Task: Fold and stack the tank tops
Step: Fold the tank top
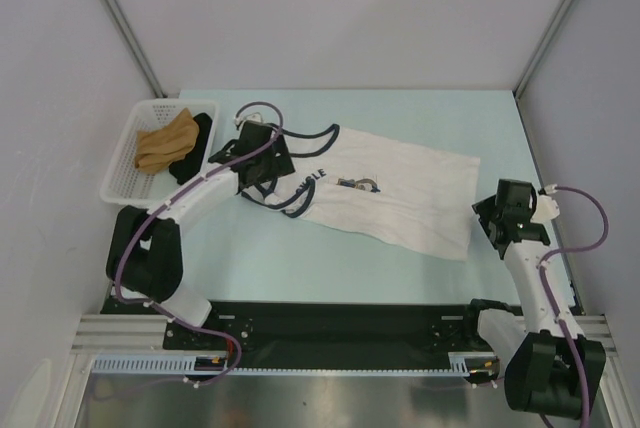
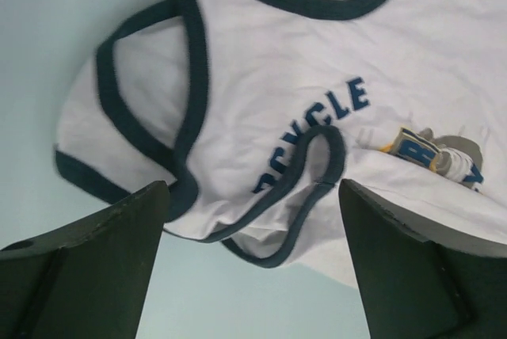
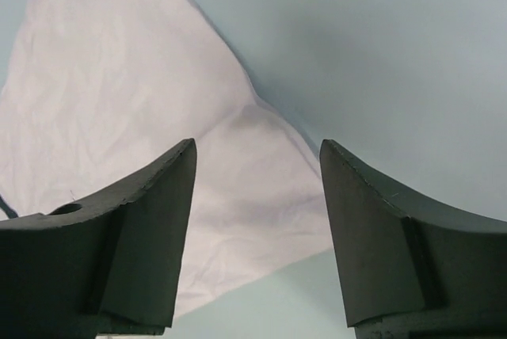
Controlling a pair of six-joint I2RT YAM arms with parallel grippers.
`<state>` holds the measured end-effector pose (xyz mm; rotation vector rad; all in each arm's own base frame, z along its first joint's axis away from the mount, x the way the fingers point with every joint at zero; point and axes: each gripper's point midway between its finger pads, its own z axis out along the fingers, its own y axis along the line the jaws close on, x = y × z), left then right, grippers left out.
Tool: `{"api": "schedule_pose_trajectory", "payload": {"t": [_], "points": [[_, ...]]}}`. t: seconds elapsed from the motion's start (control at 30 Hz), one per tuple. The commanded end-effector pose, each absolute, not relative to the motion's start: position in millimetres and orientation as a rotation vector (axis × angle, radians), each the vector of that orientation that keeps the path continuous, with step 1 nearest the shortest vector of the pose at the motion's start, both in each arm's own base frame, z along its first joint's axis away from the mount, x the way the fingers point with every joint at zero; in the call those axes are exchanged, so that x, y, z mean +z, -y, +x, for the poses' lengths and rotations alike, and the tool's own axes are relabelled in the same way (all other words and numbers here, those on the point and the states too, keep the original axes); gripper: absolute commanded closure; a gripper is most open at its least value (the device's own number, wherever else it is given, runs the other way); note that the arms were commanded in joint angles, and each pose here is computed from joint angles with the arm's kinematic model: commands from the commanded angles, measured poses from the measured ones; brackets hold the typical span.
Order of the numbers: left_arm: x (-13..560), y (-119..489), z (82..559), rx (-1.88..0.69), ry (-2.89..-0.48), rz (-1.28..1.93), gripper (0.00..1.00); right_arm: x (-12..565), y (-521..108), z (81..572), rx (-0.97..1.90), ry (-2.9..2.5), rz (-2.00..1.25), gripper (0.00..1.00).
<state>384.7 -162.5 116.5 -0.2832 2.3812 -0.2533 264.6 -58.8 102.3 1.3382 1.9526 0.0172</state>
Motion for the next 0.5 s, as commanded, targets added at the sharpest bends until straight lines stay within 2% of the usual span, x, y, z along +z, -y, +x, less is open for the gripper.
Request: {"api": "schedule_pose_trajectory", "payload": {"t": [0.0,0.1,0.37,0.47], "points": [[104,120,375,-0.210,-2.392,-0.443,0.09,80,40,236,0.059,-2.061,1.358,0.33],[88,86,372,-0.180,-2.403,-0.595,0.12,59,27,220,0.093,-2.118,1.402,0.34],[71,63,377,-0.192,-2.377,-0.718,0.15,39,14,197,0.057,-2.206,1.452,0.37],[68,62,381,-0.191,-2.378,-0.727,0.16,32,13,195,0.065,-2.198,1.478,0.43]]}}
